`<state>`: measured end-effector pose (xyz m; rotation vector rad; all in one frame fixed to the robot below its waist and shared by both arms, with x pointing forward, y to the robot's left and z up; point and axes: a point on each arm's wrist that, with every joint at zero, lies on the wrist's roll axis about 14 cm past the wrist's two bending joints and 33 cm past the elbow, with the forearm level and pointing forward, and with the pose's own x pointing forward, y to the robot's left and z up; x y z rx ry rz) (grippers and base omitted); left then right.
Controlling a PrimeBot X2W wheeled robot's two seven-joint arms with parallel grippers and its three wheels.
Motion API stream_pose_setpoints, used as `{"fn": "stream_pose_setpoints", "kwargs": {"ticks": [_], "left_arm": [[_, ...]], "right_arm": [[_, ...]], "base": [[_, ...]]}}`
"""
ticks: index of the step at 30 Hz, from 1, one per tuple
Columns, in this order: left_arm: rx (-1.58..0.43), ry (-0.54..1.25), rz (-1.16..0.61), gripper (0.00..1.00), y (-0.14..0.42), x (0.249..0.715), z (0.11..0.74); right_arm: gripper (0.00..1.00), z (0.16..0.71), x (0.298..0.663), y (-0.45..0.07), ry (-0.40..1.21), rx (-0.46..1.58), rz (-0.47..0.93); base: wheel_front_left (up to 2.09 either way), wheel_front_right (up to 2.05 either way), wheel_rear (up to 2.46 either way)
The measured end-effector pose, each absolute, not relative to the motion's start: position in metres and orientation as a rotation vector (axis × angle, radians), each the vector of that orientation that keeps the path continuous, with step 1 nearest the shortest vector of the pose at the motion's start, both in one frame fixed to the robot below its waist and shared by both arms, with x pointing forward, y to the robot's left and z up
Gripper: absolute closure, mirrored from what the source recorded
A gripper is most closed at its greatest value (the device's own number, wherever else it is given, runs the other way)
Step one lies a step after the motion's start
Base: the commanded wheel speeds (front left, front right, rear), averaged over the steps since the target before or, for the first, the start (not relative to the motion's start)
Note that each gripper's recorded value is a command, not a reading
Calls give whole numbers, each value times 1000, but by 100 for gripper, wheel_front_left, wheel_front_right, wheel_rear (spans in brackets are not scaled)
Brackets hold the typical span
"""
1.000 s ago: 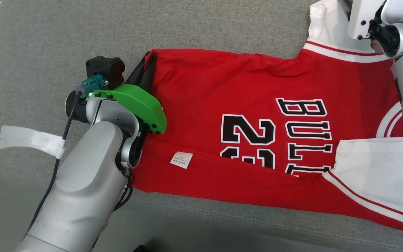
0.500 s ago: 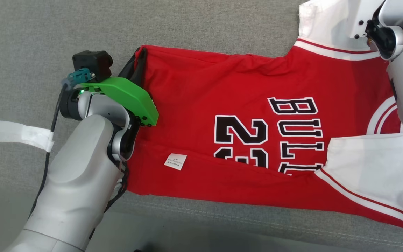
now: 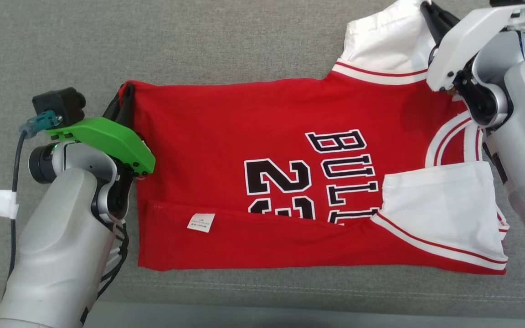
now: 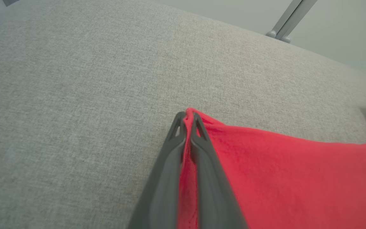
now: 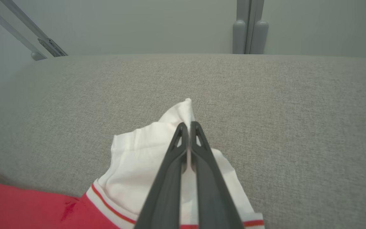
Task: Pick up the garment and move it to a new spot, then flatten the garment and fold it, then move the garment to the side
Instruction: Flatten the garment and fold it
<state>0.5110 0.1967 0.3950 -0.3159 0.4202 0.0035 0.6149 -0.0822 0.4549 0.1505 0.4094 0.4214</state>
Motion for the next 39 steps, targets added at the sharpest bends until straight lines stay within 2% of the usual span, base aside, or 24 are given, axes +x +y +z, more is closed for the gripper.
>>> {"fn": "stream_pose_setpoints", "kwargs": {"ticks": [9,15,23,27,37,38,39], "left_arm": [[-337,320,-43,100,183,497,422],[-389,239,-24,100,184,468,441],[-496,194,8,100,185,435,449],[-545,244,9,100,175,408,433],[-566,322,68,100,177,382,404],[-566,338,73,100,177,378,399],[-563,350,75,85,177,375,395]], "right_arm": [[100,492,568,-100,269,224,446],[100,502,514,-111,221,287,447],[100,498,462,-131,218,326,398],[100,486,434,-143,243,350,349],[100,454,405,-148,322,347,301],[93,451,403,-147,330,338,303],[84,448,400,-146,338,328,307]], "base": [[0,0,0],[0,0,0],[0,0,0],[0,0,0],[0,0,0],[0,0,0],[0,0,0]]}}
